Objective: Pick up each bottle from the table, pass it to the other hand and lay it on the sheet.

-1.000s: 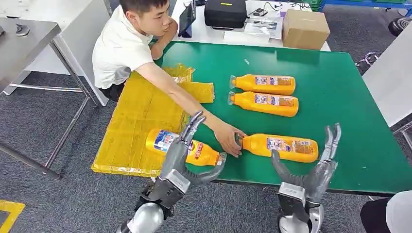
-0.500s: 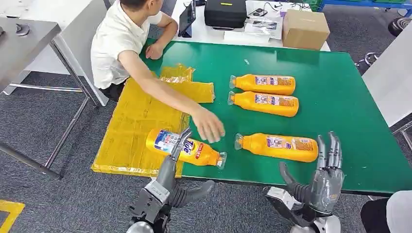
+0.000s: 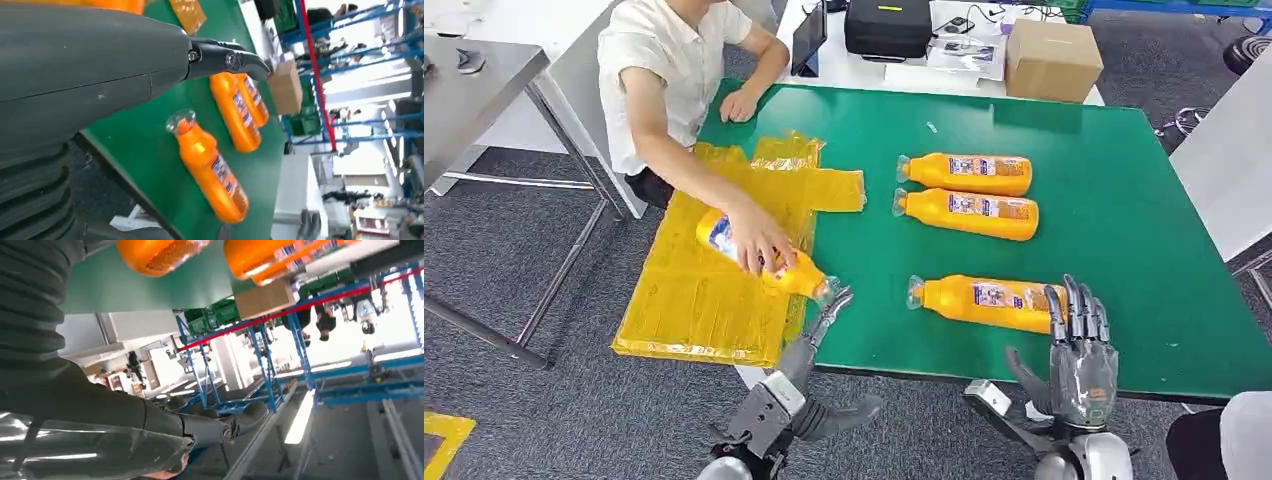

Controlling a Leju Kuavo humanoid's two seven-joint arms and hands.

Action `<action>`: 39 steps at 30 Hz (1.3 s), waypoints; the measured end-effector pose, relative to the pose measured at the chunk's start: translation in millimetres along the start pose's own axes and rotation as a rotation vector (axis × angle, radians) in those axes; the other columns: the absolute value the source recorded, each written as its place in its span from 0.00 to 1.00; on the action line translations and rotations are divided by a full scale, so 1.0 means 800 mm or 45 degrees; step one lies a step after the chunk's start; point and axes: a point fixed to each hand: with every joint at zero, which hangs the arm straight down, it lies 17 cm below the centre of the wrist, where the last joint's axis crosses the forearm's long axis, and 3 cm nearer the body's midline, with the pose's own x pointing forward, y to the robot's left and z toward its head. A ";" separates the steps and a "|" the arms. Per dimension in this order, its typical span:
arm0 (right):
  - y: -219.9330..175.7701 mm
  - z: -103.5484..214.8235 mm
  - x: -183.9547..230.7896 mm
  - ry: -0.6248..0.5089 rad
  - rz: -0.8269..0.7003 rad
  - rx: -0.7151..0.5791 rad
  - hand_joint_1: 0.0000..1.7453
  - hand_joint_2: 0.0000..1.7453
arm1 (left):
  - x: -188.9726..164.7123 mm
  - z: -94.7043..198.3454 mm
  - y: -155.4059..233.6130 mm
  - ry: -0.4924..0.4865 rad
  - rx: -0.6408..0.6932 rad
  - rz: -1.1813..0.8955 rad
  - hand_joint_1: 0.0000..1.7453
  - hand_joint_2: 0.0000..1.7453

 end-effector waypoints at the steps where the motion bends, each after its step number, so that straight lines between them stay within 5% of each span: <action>1: 0.009 0.000 -0.002 0.000 0.013 0.028 0.00 1.00 | -0.003 -0.001 -0.004 0.005 -0.014 0.003 0.00 1.00; 11: 0.023 0.002 -0.010 0.026 0.032 0.072 0.00 1.00 | -0.004 -0.002 -0.010 0.003 -0.033 0.004 0.00 1.00; 22: 0.124 0.001 -0.094 0.211 0.022 0.334 0.00 1.00 | 0.011 -0.013 -0.048 -0.012 -0.161 0.042 0.00 1.00; 39: 0.162 0.000 -0.141 0.293 0.078 0.481 0.00 1.00 | 0.006 -0.014 -0.066 0.026 -0.219 0.043 0.00 1.00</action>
